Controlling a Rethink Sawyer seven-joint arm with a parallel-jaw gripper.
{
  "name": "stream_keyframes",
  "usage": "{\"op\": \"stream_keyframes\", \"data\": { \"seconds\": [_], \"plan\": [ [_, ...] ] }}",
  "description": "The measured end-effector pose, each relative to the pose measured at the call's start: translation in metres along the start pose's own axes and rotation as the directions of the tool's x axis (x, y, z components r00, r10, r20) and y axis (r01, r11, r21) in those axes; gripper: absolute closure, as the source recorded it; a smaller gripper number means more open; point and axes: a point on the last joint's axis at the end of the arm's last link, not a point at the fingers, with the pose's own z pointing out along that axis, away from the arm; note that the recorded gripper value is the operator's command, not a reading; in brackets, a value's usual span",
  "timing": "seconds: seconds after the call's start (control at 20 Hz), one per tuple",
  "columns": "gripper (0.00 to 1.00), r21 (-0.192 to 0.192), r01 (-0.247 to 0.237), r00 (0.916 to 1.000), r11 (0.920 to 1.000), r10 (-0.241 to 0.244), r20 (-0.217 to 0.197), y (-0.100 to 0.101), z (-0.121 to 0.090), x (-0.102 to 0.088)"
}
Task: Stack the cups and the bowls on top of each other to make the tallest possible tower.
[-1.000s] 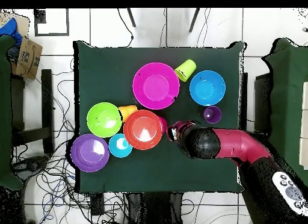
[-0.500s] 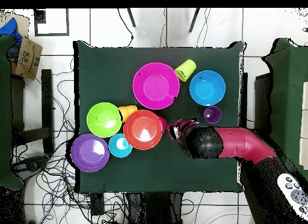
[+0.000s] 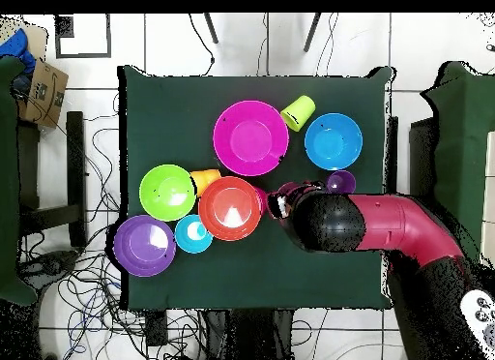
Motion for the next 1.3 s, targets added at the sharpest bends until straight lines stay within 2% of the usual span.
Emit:
{"op": "stream_keyframes", "data": {
  "seconds": [0.2,0.3,0.45,0.65,0.8,0.85,1.0,1.1,1.3],
  "plan": [
    [0.0,0.01,-0.008,0.9999,0.9999,0.008,-0.006,0.009,-0.025,-0.015],
    [0.0,0.019,-0.01,1.0,0.9998,0.01,-0.001,0.022,-0.045,-0.033],
    [0.0,0.023,-0.027,0.9995,0.9994,0.027,0.017,0.036,-0.064,-0.051],
    [0.0,0.038,-0.076,0.9959,0.9963,0.074,0.052,0.051,-0.082,-0.074],
    [0.0,0.054,-0.143,0.9871,0.9883,0.138,0.081,0.059,-0.093,-0.089],
    [0.0,0.056,-0.165,0.9832,0.9848,0.159,0.089,0.06,-0.096,-0.092],
    [0.0,0.052,-0.26,0.9608,0.9641,0.254,0.113,0.063,-0.102,-0.102],
    [0.0,0.043,-0.322,0.9413,0.9459,0.315,0.122,0.064,-0.105,-0.106],
    [0.0,0.038,-0.382,0.918,0.9233,0.375,0.129,0.062,-0.107,-0.108]
  ]
}}
